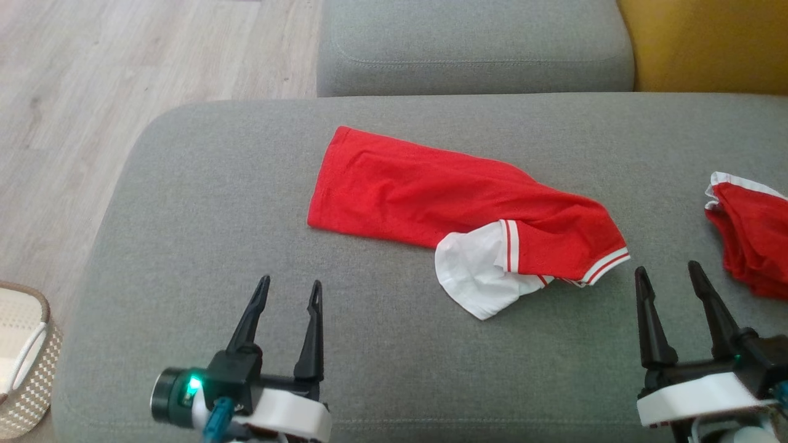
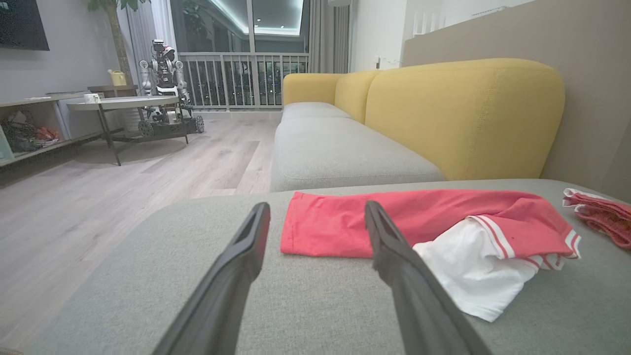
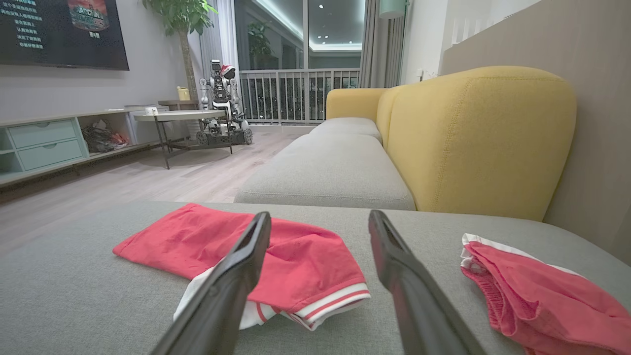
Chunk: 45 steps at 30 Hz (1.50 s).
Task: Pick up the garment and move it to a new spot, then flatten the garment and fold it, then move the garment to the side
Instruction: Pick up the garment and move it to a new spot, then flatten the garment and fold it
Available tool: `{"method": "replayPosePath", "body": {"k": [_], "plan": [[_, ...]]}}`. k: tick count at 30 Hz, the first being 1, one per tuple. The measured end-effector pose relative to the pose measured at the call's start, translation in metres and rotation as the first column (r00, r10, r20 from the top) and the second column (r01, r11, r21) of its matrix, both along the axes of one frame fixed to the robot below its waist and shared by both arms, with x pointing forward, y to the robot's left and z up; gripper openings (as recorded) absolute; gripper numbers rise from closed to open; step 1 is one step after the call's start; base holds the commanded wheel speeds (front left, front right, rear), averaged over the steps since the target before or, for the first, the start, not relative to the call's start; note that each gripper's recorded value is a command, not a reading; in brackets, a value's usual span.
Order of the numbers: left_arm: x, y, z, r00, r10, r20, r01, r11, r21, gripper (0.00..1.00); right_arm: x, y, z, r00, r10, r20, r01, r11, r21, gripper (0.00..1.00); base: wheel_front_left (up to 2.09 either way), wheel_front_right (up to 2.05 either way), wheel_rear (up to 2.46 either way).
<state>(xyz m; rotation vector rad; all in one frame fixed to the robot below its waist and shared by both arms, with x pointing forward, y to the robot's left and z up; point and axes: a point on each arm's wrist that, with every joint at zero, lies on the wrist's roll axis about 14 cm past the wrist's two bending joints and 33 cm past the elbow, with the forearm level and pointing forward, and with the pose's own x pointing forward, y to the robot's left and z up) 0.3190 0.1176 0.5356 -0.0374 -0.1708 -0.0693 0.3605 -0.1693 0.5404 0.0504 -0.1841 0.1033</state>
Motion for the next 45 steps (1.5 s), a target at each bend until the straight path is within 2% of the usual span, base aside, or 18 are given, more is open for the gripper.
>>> {"method": "replayPosePath", "body": {"k": [9,15,16,19,23,27,29,33,37,40,45], "plan": [[0.003,-0.007,-0.014,0.998,-0.034,-0.044,0.034,0.999,0.006,1.0,0.0,-0.004,-0.005,1.0,-0.014,-0.016,0.014,1.0,0.001,1.0,0.0,0.0,0.0],[0.013,-0.05,-0.032,0.973,-0.209,-0.095,0.215,0.975,0.058,1.0,-0.001,-0.015,-0.008,0.999,-0.047,-0.025,0.047,0.999,0.001,1.0,0.0,0.0,0.0],[0.013,-0.05,-0.032,0.973,-0.209,-0.095,0.215,0.975,0.058,1.0,-0.001,-0.015,-0.008,0.999,-0.047,-0.025,0.047,0.999,0.001,1.0,0.0,0.0,0.0],[0.027,-0.072,-0.04,0.947,-0.296,-0.123,0.308,0.948,0.083,1.0,0.004,-0.022,-0.007,0.997,-0.069,-0.02,0.069,0.998,0.002,1.0,0.0,0.0,0.0],[0.045,-0.118,-0.043,0.879,-0.459,-0.129,0.475,0.867,0.148,1.0,0.015,-0.032,-0.004,0.995,-0.102,-0.009,0.102,0.995,-0.007,1.0,0.0,0.0,0.0],[0.054,-0.163,-0.056,0.779,-0.604,-0.168,0.626,0.744,0.232,1.0,0.019,-0.046,-0.012,0.989,-0.145,-0.034,0.145,0.989,-0.011,1.0,0.0,0.0,0.0],[0.056,-0.178,-0.073,0.729,-0.648,-0.22,0.684,0.679,0.266,1.0,0.02,-0.054,-0.015,0.985,-0.168,-0.043,0.168,0.986,-0.009,1.0,0.0,0.0,0.0],[0.062,-0.208,-0.081,0.66,-0.714,-0.234,0.748,0.593,0.3,1.0,0.021,-0.065,-0.02,0.978,-0.202,-0.06,0.202,0.979,-0.011,1.0,0.0,0.0,0.0],[0.068,-0.23,-0.085,0.622,-0.75,-0.225,0.774,0.543,0.326,1.0,0.019,-0.079,-0.029,0.966,-0.243,-0.086,0.242,0.97,-0.024,1.0,0.0,0.0,0.0],[0.068,-0.242,-0.098,0.593,-0.766,-0.246,0.784,0.481,0.392,1.0,0.018,-0.086,-0.033,0.959,-0.266,-0.1,0.264,0.964,-0.031,1.0,0.0,0.0,0.0],[0.076,-0.253,-0.101,0.596,-0.77,-0.228,0.761,0.452,0.464,1.0,0.016,-0.093,-0.038,0.95,-0.288,-0.118,0.284,0.958,-0.042,1.0,0.0,0.0,0.0]]}}
